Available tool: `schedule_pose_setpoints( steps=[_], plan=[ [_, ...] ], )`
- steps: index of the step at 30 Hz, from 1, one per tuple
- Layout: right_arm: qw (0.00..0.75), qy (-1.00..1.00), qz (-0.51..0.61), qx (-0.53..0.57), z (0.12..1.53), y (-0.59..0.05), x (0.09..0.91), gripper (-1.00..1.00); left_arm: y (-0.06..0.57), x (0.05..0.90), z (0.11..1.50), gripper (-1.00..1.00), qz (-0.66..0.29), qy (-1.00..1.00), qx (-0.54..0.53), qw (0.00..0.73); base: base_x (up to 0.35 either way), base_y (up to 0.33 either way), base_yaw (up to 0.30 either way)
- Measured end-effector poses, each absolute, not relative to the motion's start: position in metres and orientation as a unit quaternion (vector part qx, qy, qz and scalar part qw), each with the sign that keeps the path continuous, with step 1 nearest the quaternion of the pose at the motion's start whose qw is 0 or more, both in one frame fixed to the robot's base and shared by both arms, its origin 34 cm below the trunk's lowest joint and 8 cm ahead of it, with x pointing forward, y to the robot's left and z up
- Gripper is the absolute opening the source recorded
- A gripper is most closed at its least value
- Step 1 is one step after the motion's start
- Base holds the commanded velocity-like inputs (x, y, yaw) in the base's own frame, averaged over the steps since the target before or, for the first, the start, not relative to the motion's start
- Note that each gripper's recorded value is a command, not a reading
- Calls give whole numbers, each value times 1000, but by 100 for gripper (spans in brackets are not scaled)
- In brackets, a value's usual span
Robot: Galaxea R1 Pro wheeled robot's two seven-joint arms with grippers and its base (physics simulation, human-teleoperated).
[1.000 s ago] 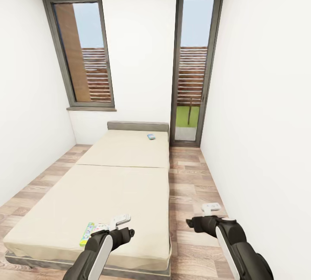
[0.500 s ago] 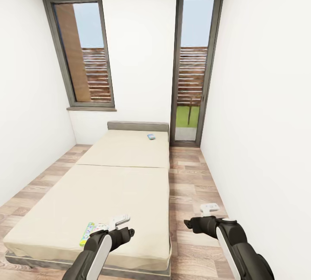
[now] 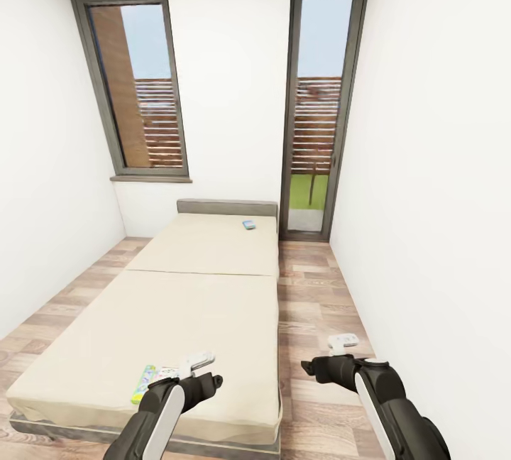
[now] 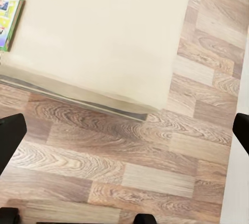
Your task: Put all the toys in the child's room - the three board games (two on the bed and one on the table), the two jigsaw puzzles on the table, and the tennis ball on the table - inside the toy box on the table in the child's room.
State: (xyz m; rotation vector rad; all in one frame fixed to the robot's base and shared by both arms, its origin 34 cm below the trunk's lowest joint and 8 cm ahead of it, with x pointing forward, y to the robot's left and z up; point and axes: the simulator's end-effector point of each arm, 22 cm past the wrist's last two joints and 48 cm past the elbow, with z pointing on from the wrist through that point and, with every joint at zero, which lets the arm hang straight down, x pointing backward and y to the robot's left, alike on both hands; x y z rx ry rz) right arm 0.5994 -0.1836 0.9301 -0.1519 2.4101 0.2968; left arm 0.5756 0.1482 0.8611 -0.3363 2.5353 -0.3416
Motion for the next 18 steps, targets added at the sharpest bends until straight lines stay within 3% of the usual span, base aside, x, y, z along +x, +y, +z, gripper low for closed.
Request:
schedule_pose_setpoints(
  steps=[7, 18],
  plan=[
    [348, 929, 115, -59, 931, -183, 600, 100, 150, 576, 861, 100, -126, 944, -126, 279, 0, 0, 168],
    [349, 928, 112, -59, 931, -185, 601, 100, 150, 578, 861, 100, -133, 938, -131, 292, 0, 0, 267]
  ],
)
